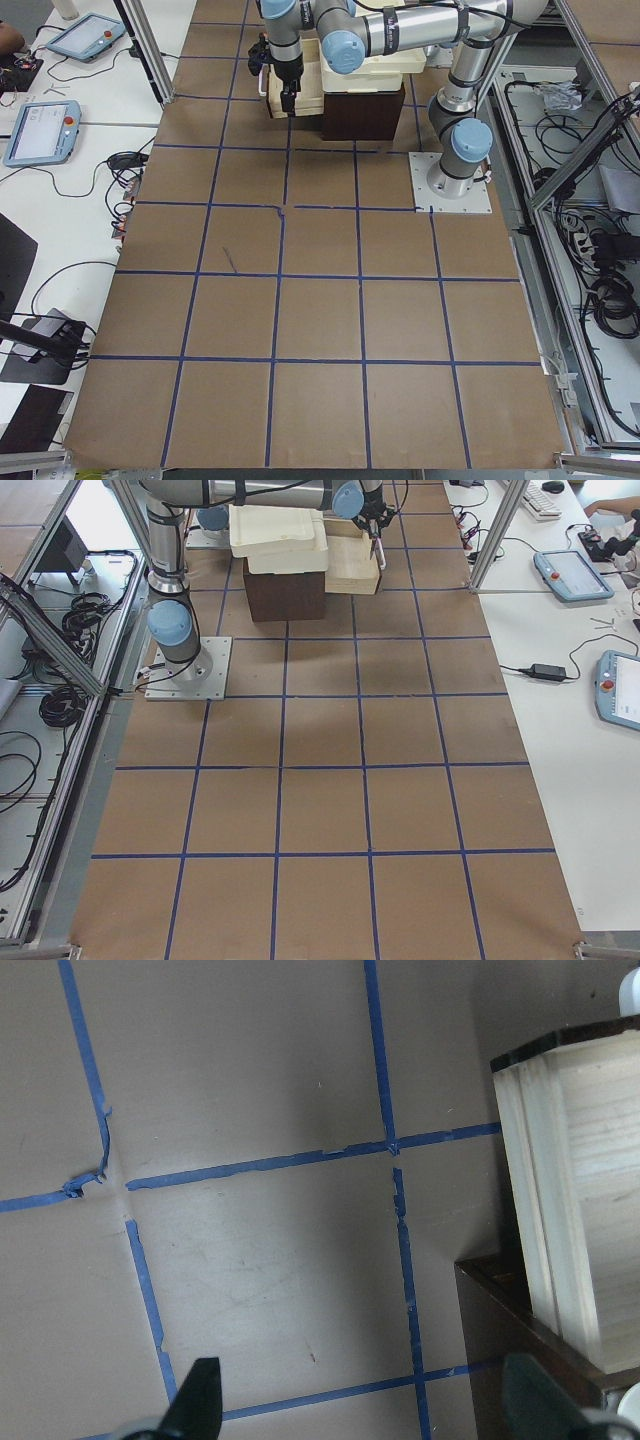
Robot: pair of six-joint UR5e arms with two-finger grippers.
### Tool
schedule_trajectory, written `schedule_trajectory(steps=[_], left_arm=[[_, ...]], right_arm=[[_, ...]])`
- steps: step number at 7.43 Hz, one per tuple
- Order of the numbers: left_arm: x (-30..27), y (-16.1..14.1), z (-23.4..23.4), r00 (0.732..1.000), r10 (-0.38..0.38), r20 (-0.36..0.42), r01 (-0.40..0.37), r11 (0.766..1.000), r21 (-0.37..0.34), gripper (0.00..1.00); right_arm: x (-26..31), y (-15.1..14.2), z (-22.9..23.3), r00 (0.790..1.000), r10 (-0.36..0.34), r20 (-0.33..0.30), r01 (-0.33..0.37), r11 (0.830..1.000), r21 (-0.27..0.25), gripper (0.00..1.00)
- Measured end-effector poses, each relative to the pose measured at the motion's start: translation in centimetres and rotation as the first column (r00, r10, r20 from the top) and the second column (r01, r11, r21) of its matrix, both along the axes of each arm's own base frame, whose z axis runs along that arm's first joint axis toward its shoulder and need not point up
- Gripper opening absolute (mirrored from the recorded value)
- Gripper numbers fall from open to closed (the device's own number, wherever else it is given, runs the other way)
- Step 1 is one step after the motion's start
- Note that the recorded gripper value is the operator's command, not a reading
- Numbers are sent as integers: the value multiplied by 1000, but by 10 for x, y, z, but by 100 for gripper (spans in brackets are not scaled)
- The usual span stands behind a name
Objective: Put scissors in drawer and close it
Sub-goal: 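Carry the scissors with the right gripper over the open drawer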
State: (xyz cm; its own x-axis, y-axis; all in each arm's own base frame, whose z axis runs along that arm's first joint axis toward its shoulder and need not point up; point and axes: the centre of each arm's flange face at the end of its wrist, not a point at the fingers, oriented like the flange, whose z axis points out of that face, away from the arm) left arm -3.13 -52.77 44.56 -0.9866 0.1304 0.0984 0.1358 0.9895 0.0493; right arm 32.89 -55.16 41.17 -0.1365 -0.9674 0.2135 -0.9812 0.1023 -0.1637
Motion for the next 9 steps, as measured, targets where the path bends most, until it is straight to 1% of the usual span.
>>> schedule_trajectory(steps=[1, 2, 3, 4, 5, 6, 7, 9], left_arm=[[2, -1, 4, 1000, 3, 9, -3, 1000, -7, 100], [7, -1, 10, 999, 9, 47, -8, 1000, -11, 100], [13, -1, 12, 995, 30, 96, -30, 1000, -4, 100], [12, 0, 13, 991, 81, 106, -81, 997, -2, 100], [4, 0, 13, 987, 141, 82, -141, 990, -6, 100], [-2, 0, 13, 983, 173, 61, -172, 985, -11, 100], [-4, 1, 14, 980, 188, 58, -188, 982, -15, 100], [-4, -2, 18, 974, 218, 59, -215, 975, -57, 100]], right_arm=[[18, 12, -10, 1000, 21, -5, -21, 1000, 23, 0], [28, 18, -21, 999, 36, -12, -35, 998, 47, 0], [35, 19, -35, 999, 45, -18, -43, 997, 71, 0], [42, 19, -47, 998, 54, -23, -52, 995, 89, 0], [47, 21, -54, 998, 63, -26, -60, 993, 99, 0], [50, 22, -59, 997, 69, -28, -66, 992, 111, 0], [52, 23, -63, 997, 74, -28, -70, 990, 122, 0], [55, 22, -75, 996, 79, -30, -74, 987, 141, 0]])
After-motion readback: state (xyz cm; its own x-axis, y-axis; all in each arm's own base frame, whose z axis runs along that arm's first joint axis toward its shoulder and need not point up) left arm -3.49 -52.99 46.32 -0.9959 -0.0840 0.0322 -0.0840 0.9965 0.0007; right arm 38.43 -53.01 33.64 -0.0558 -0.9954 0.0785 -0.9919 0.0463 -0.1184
